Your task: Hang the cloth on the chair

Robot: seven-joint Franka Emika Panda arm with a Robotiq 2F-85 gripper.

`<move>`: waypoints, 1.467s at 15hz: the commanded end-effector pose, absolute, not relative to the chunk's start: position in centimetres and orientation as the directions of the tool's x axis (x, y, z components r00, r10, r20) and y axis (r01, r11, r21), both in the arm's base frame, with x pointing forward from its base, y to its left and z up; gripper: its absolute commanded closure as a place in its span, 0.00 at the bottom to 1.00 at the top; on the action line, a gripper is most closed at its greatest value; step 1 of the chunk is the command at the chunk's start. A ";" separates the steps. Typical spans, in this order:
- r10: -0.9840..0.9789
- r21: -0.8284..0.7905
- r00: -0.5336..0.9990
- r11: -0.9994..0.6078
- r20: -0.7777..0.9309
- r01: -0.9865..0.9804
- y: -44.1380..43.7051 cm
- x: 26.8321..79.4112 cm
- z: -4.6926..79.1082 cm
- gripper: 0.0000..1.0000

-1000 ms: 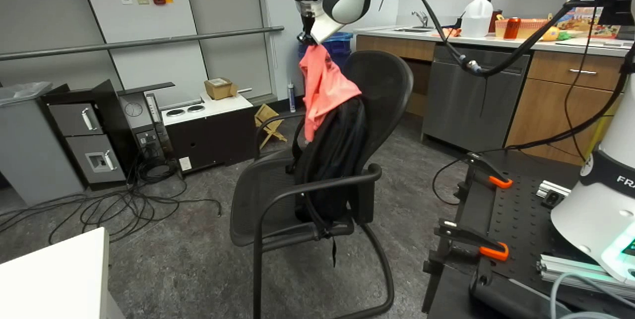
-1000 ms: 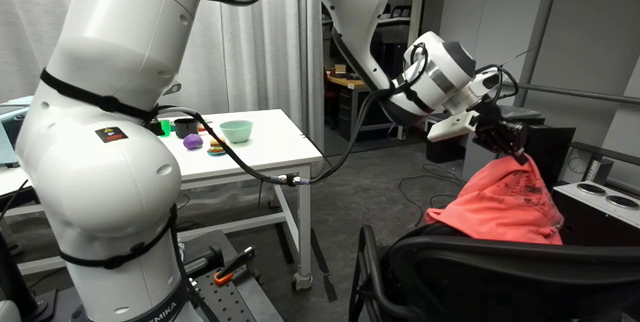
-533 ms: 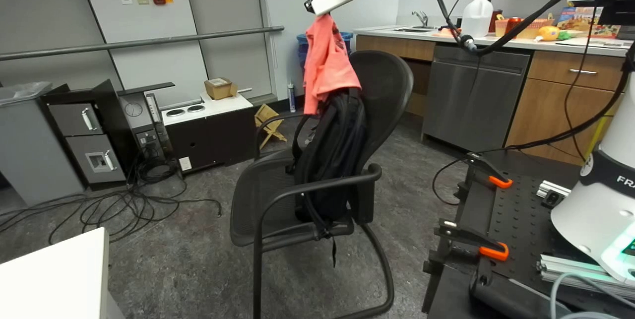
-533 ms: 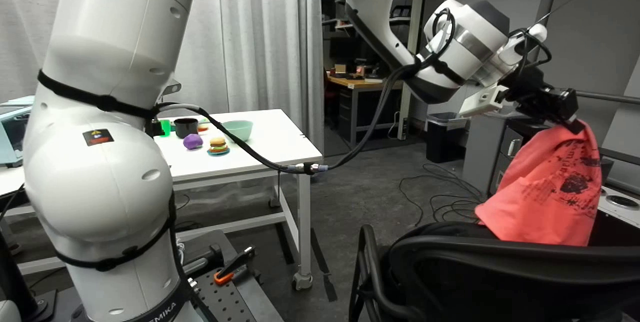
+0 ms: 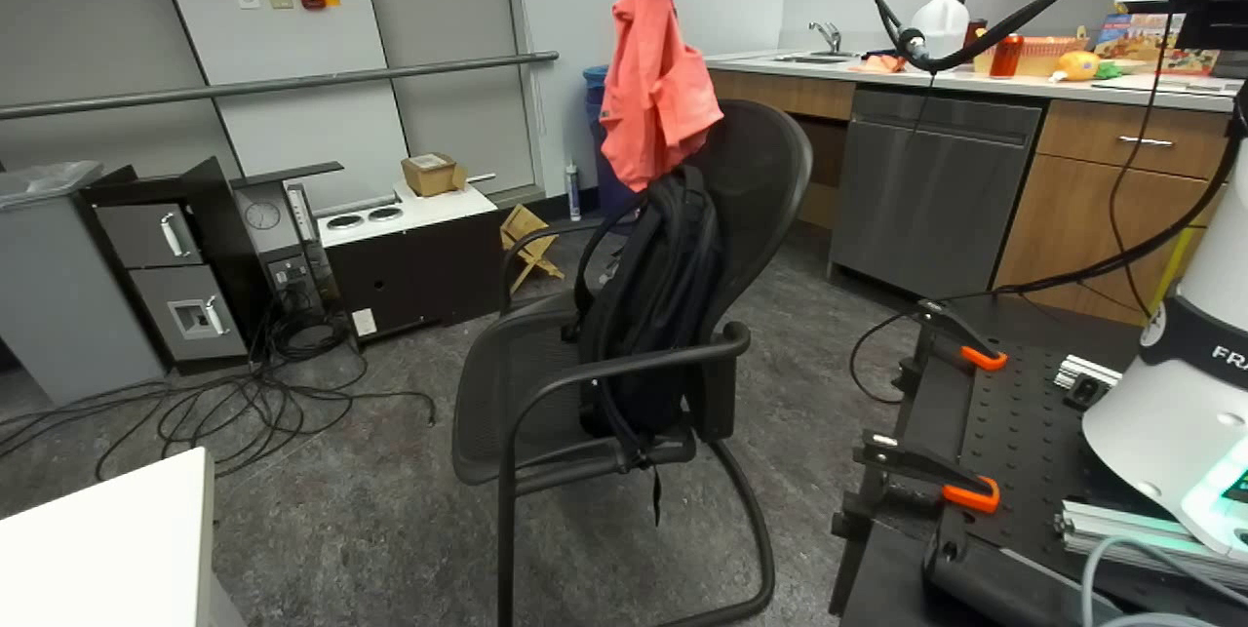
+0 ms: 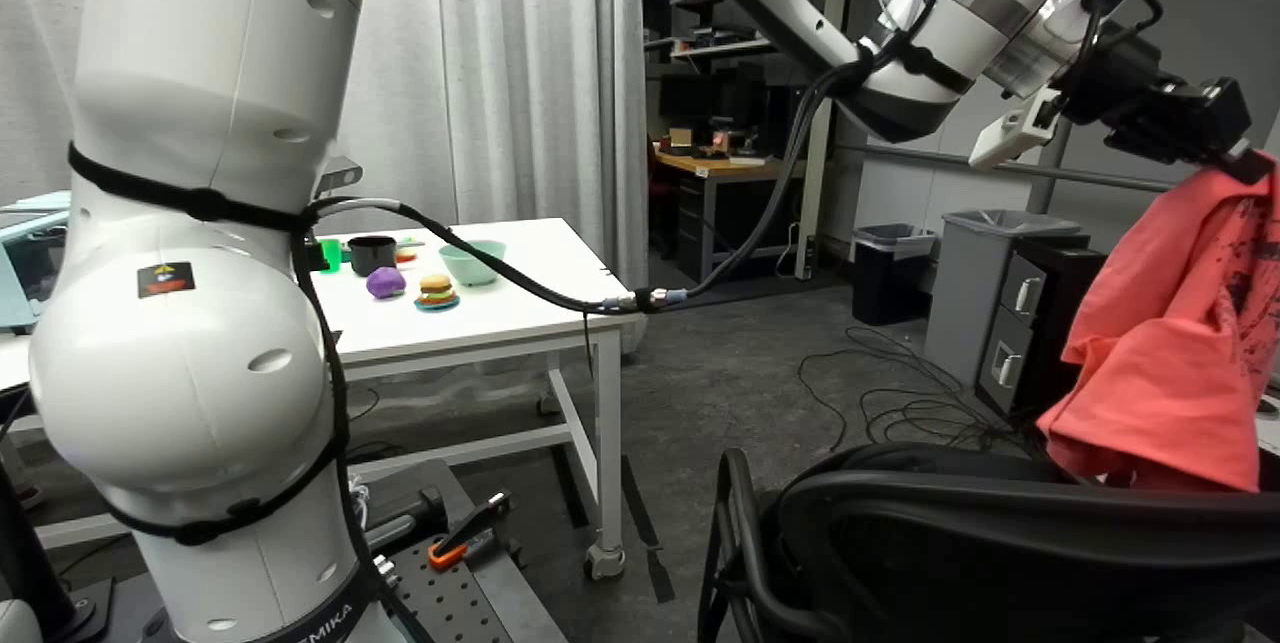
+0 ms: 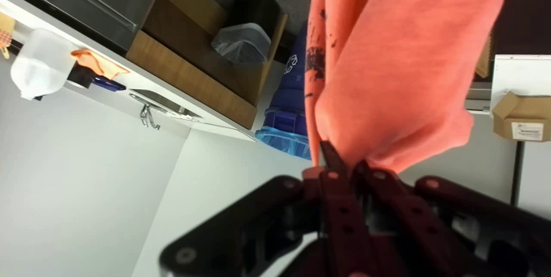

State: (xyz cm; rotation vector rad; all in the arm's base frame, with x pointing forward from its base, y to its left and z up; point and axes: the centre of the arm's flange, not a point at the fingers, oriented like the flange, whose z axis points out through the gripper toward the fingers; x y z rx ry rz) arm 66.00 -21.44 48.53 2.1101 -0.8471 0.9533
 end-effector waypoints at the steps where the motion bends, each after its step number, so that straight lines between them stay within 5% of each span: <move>1: -0.272 0.298 0.493 -0.532 0.826 -0.793 -22.0 65.6 52.8 0.98; 10: -0.329 0.370 0.509 -0.402 0.796 -0.838 -25.4 60.5 55.5 0.98; 20: -0.478 0.611 0.686 -0.331 0.548 -0.719 -30.3 52.1 49.1 0.98; 21: -0.488 0.634 0.700 -0.329 0.521 -0.700 -30.6 51.5 48.6 0.68; 22: -0.500 0.649 0.712 -0.334 0.492 -0.683 -30.8 50.9 48.0 0.68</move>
